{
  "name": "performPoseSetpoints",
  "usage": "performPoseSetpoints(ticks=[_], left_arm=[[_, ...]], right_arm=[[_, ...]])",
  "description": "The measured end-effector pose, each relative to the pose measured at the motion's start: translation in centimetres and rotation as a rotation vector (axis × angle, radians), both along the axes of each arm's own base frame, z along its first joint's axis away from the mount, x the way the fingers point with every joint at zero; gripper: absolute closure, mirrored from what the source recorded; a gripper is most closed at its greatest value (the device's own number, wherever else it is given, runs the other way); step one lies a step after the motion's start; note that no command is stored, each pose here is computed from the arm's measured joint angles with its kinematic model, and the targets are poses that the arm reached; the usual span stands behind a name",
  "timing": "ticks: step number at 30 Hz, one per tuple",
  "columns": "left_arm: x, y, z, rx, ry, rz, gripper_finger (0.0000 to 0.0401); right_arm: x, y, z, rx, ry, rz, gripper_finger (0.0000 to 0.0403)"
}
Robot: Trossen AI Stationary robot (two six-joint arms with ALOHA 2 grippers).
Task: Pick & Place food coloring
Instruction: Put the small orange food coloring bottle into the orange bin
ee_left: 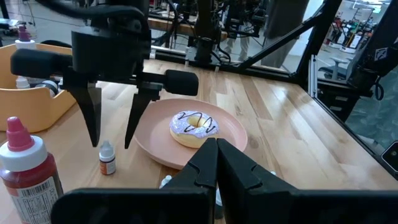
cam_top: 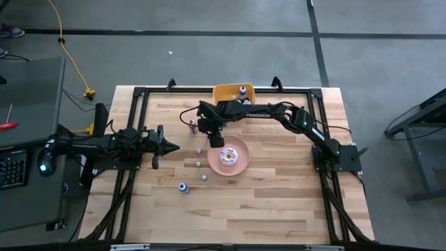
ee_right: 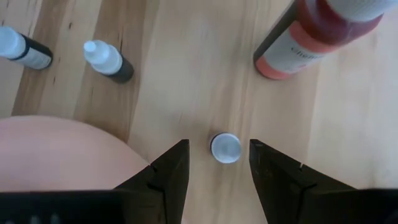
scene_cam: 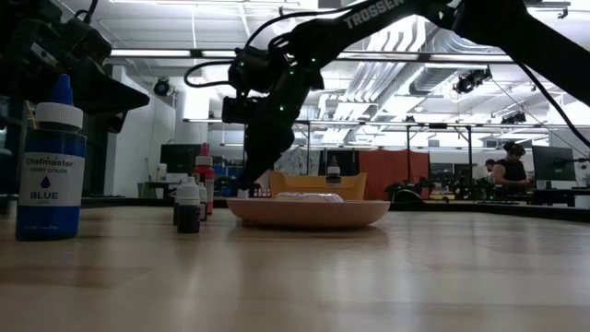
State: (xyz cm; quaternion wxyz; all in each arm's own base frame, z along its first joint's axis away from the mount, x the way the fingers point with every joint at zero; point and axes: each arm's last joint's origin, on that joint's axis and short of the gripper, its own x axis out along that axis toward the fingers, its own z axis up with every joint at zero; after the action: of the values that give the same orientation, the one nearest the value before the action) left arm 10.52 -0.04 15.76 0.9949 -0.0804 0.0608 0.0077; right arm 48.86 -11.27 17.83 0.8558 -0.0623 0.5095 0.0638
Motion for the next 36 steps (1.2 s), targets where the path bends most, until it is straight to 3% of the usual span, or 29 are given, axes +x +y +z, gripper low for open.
performPoseSetpoints(ticks=[36], left_arm=[[0.0,0.0,0.0,0.000,0.000,-0.001,0.0400]], right_arm=[[0.3,-0.7,-1.0,0.029,-0.012,-0.036,0.0268]])
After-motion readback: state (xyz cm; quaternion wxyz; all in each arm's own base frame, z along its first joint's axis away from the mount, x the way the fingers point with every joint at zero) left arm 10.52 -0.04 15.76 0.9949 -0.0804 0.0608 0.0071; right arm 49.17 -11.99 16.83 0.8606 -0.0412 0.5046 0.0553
